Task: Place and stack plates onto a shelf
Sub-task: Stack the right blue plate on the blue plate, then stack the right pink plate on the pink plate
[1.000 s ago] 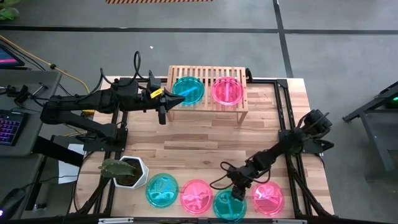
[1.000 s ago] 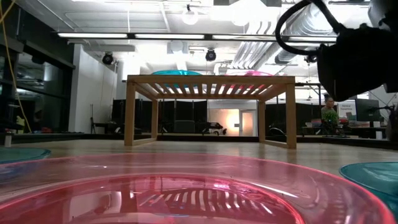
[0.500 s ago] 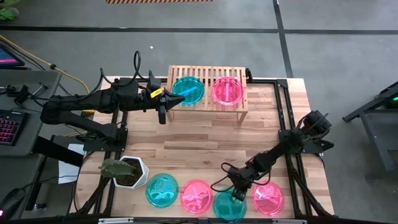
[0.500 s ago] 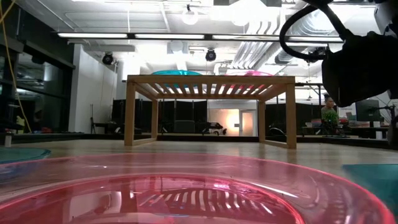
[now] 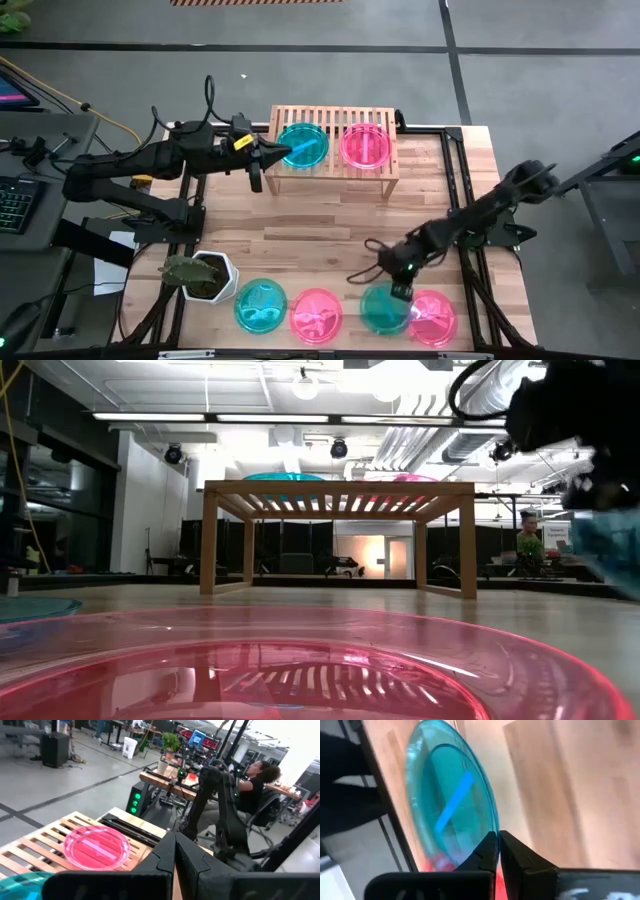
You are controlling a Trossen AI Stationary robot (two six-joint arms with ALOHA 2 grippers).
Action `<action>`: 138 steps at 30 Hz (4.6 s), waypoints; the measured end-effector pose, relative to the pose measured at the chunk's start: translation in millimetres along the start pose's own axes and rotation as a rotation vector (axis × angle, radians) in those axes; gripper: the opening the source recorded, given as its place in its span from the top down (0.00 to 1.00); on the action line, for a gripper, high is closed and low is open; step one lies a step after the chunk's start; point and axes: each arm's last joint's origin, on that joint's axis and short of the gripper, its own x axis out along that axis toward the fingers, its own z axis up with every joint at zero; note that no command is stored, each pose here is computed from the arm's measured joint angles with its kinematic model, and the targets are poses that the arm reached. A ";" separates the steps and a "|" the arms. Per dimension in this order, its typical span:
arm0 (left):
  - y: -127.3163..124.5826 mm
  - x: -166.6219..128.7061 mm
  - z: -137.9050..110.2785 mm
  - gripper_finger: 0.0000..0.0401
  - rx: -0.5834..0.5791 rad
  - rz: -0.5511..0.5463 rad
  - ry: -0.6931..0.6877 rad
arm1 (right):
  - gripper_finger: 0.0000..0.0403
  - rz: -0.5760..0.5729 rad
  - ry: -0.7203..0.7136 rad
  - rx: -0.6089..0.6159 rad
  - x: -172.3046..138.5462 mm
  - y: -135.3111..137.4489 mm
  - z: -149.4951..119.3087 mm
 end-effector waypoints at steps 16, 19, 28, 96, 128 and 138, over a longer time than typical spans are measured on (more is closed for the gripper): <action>0.8 -3.1 2.5 1.00 0.027 0.029 -0.024 | 1.00 0.437 -0.538 0.199 -56.1 -62.4 -9.5; 0.1 -3.2 4.5 1.00 0.022 0.023 -0.045 | 1.00 0.502 -0.745 0.262 -63.6 -61.1 9.4; -4.8 -5.2 20.2 1.00 0.082 -0.016 -0.207 | 1.00 0.261 -1.090 0.338 -151.5 -77.7 110.3; -4.8 -1.5 14.2 1.00 0.090 -0.026 -0.153 | 0.41 -0.184 -0.869 -0.003 -229.6 -79.4 75.7; -5.6 15.2 6.3 1.00 0.084 -0.019 -0.125 | 0.41 0.065 -0.151 0.254 -120.0 -40.0 -46.4; -5.4 15.3 5.8 1.00 0.084 -0.018 -0.120 | 0.41 -0.086 0.083 0.275 -75.4 1.8 -88.7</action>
